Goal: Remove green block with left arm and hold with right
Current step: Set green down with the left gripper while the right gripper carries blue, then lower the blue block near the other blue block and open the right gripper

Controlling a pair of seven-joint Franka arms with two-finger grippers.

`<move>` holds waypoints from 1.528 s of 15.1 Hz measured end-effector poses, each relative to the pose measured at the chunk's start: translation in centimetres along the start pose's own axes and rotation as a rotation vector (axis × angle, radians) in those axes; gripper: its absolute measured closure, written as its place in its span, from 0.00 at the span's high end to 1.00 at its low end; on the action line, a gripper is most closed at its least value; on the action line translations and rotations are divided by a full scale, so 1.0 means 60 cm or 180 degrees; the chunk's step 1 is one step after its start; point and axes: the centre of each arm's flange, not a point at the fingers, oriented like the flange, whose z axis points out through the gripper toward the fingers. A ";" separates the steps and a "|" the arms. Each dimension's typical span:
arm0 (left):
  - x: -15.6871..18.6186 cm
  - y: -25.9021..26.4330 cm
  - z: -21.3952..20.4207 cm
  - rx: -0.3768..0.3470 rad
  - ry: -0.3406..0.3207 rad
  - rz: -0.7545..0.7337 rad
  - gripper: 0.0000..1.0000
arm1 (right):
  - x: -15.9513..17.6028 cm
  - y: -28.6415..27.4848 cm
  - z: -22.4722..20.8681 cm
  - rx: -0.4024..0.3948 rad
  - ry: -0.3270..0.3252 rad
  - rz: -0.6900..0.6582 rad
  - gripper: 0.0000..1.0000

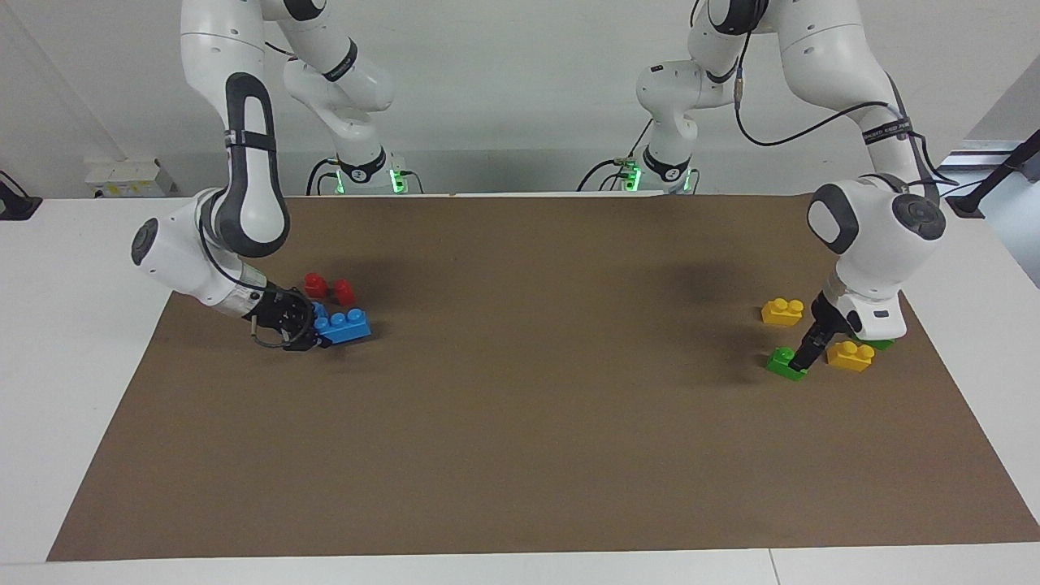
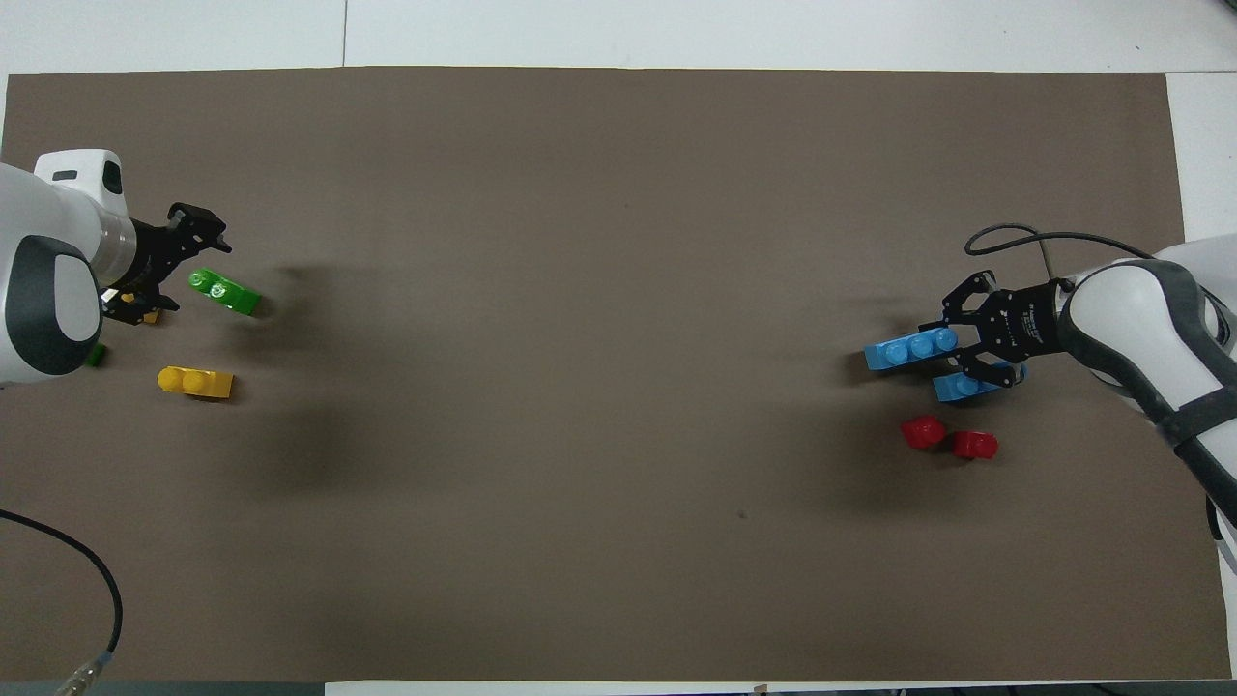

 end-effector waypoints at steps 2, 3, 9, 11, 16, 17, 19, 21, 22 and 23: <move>-0.015 -0.002 -0.042 0.0015 -0.0042 0.0341 1.00 | 0.002 0.000 0.005 -0.0011 -0.0005 0.0007 0.35; -0.022 -0.002 -0.062 0.0010 -0.0044 0.0507 1.00 | 0.004 0.001 0.009 -0.0017 -0.0007 0.0014 0.35; -0.066 -0.029 -0.179 0.0019 -0.0147 0.1605 1.00 | -0.004 -0.010 0.039 -0.0027 0.0018 -0.0023 0.35; -0.090 -0.042 -0.225 0.0029 -0.0206 0.1726 1.00 | -0.014 -0.016 0.045 -0.0005 -0.0015 -0.0023 0.35; -0.159 -0.022 -0.304 -0.0007 -0.0159 0.1977 1.00 | -0.016 -0.019 0.056 0.0002 -0.0010 -0.0017 0.35; -0.167 -0.017 -0.311 -0.0016 -0.0141 0.2009 1.00 | -0.016 -0.019 0.056 0.0002 -0.0010 -0.0017 0.35; -0.175 -0.016 -0.325 -0.0034 -0.0101 0.2032 1.00 | -0.016 -0.019 0.056 0.0002 -0.0010 -0.0017 0.35; -0.178 -0.018 -0.336 -0.0048 -0.0069 0.2033 1.00 | -0.016 -0.019 0.056 0.0003 -0.0010 -0.0016 0.35; -0.179 -0.019 -0.338 -0.0048 -0.0070 0.2033 1.00 | -0.016 -0.019 0.056 0.0003 -0.0010 -0.0016 0.35; -0.180 -0.020 -0.339 -0.0045 -0.0079 0.2033 1.00 | -0.016 -0.019 0.056 0.0003 -0.0010 -0.0016 0.35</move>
